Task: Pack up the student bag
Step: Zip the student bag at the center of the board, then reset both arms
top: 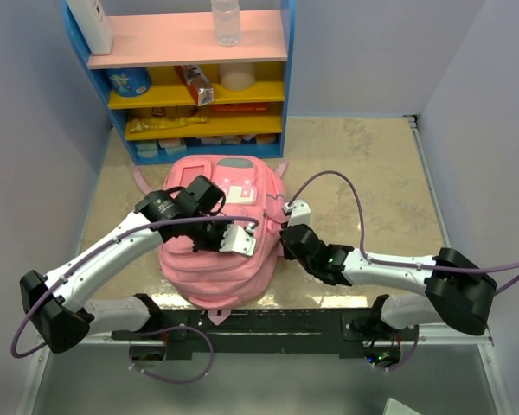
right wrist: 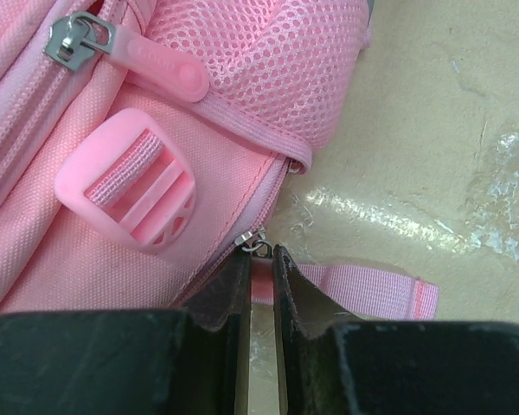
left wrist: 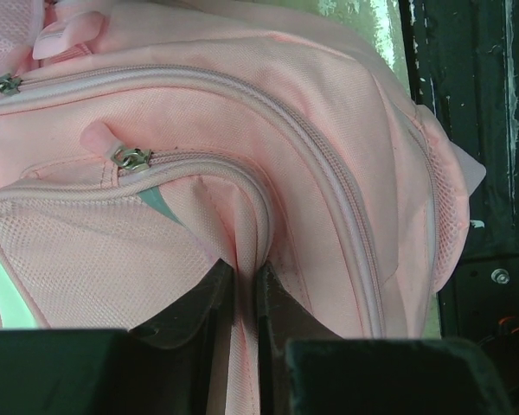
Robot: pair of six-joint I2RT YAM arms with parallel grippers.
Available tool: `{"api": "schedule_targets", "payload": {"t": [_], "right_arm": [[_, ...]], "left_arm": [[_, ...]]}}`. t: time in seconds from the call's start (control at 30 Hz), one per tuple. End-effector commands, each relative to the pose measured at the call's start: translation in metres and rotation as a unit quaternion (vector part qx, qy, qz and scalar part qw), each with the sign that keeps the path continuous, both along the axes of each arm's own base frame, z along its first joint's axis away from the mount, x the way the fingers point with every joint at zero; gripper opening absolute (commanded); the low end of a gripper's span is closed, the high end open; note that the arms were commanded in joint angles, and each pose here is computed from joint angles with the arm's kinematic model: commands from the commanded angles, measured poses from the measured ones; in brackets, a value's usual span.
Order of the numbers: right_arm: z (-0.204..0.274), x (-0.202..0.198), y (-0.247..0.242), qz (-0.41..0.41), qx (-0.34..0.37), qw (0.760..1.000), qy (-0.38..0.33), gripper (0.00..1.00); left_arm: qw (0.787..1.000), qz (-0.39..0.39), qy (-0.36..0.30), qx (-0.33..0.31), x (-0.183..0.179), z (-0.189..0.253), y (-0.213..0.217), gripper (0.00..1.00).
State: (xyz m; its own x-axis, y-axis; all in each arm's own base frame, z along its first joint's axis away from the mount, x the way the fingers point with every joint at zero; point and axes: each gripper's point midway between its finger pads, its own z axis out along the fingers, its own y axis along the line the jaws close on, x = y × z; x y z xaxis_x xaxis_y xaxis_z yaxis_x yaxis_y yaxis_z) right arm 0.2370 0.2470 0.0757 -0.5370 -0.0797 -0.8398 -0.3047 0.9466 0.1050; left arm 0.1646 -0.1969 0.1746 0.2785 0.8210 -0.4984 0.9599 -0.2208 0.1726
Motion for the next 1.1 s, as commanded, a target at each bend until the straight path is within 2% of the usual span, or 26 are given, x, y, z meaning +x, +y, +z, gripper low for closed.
{"api": "schedule_targets", "payload": {"t": [0.0,0.03,0.1,0.2,0.23,0.27,0.3,0.33,0.43,0.57,0.6,0.63,0.67,0.7,0.77,0.8,0.83,0.87,0.9,1.07], "right_arm": [[0.026,0.022,0.0,-0.035,0.02,0.999,-0.027,0.11],[0.028,0.024,0.001,-0.036,0.024,0.999,-0.025,0.19],[0.039,0.037,-0.002,-0.046,0.028,0.998,-0.023,0.27],[0.053,0.055,-0.008,-0.058,0.024,0.998,-0.012,0.35],[0.058,0.057,-0.008,-0.056,0.024,0.998,-0.011,0.47],[0.061,0.056,-0.011,-0.056,0.016,0.998,-0.007,0.52],[0.071,0.056,-0.008,-0.05,0.02,0.999,-0.009,0.58],[0.074,0.055,-0.009,-0.049,0.02,0.999,-0.005,0.72],[0.087,0.043,-0.011,-0.039,0.034,0.999,0.008,0.99],[0.109,0.031,-0.028,-0.052,0.048,0.997,0.0,0.99],[0.125,0.03,-0.033,-0.058,0.061,0.996,-0.013,0.99],[0.13,0.029,-0.035,-0.059,0.061,0.996,-0.016,0.99],[0.133,0.026,-0.038,-0.057,0.059,0.996,-0.016,0.99],[0.143,0.025,-0.04,-0.055,0.064,0.996,-0.022,0.99],[0.148,0.022,-0.039,-0.048,0.067,0.996,-0.02,0.98],[0.15,0.021,-0.039,-0.044,0.068,0.996,-0.023,0.99],[0.153,0.02,-0.04,-0.041,0.071,0.996,-0.026,0.99],[0.153,0.02,-0.041,-0.04,0.068,0.996,-0.028,0.99],[0.154,0.02,-0.042,-0.039,0.065,0.997,-0.03,0.99],[0.149,0.018,-0.049,-0.043,0.052,0.997,-0.033,0.99]], "left_arm": [[0.998,-0.01,0.05,-0.032,-0.017,0.017,-0.011,0.15],[0.997,-0.018,0.052,-0.047,-0.017,0.026,-0.019,0.16],[0.994,-0.034,0.085,-0.06,-0.021,0.031,-0.033,0.2],[0.99,-0.051,0.105,-0.08,-0.018,0.049,-0.053,0.39],[0.99,-0.053,0.099,-0.088,-0.015,0.059,-0.059,0.89],[0.99,-0.048,0.094,-0.093,-0.01,0.062,-0.063,1.0],[0.99,-0.035,0.095,-0.097,-0.007,0.064,-0.066,1.0],[0.99,-0.027,0.092,-0.1,-0.004,0.064,-0.067,1.0],[0.99,0.016,0.065,-0.124,0.011,0.064,-0.069,1.0],[0.979,0.091,0.006,-0.181,0.05,0.09,-0.065,1.0],[0.969,0.158,0.024,-0.189,0.067,0.093,-0.056,1.0],[0.962,0.182,0.017,-0.203,0.082,0.109,-0.051,1.0],[0.959,0.203,0.05,-0.19,0.091,0.099,-0.046,1.0],[0.947,0.247,0.056,-0.197,0.112,0.102,-0.023,1.0],[0.936,0.263,0.063,-0.225,0.126,0.111,-0.008,1.0],[0.921,0.301,0.055,-0.24,0.141,0.114,0.012,1.0],[0.914,0.319,0.057,-0.245,0.144,0.106,0.021,1.0],[0.906,0.325,0.023,-0.269,0.151,0.12,0.028,1.0],[0.893,0.354,0.018,-0.276,0.157,0.12,0.04,1.0],[0.86,0.428,-0.005,-0.277,0.161,0.1,0.072,1.0]]}}
